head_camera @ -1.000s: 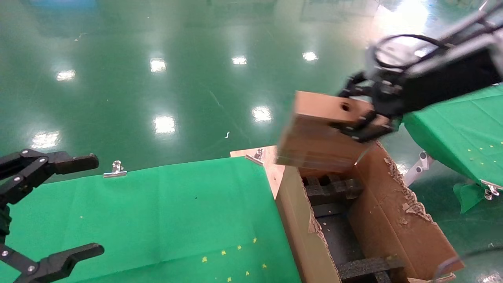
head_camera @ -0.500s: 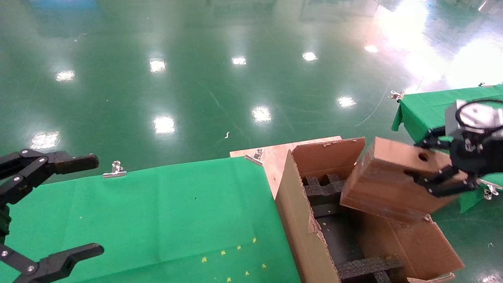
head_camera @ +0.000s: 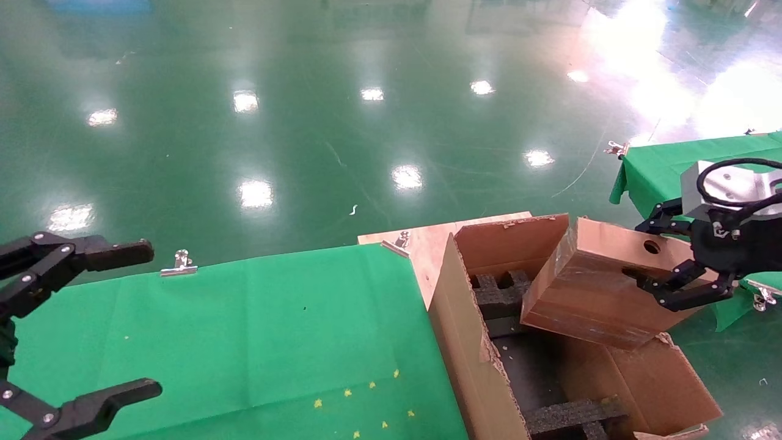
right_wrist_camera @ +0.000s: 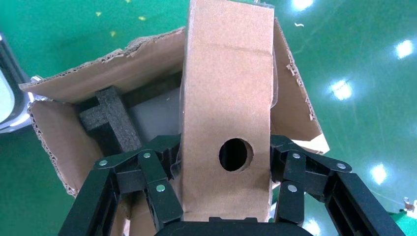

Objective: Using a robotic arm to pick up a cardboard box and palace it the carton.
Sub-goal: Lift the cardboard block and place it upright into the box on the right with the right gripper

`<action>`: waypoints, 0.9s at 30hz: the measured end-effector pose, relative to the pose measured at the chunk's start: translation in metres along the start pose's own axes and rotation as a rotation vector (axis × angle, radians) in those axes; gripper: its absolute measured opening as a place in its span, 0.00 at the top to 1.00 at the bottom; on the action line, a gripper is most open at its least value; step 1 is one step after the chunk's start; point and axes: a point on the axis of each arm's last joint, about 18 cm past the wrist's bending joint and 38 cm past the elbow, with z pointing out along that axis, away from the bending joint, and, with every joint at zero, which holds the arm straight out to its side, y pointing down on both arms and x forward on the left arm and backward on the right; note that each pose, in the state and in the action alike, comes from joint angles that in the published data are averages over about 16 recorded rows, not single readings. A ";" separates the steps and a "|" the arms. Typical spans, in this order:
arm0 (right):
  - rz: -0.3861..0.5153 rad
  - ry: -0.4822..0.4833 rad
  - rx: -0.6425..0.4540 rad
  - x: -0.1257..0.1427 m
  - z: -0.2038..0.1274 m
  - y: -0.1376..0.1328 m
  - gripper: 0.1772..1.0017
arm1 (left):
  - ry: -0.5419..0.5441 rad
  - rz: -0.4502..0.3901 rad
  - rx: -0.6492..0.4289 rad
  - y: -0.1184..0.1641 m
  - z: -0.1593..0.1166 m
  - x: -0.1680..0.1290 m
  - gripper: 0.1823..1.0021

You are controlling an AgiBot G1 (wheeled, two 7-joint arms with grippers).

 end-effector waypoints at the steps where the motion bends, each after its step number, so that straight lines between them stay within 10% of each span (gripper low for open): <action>1: 0.019 0.004 -0.002 0.001 0.002 0.001 0.82 | 0.000 0.000 0.000 0.000 0.000 0.000 0.00; 27: 0.736 0.286 -0.187 -0.009 0.072 0.034 0.85 | 0.000 0.000 0.000 0.000 0.000 0.000 0.00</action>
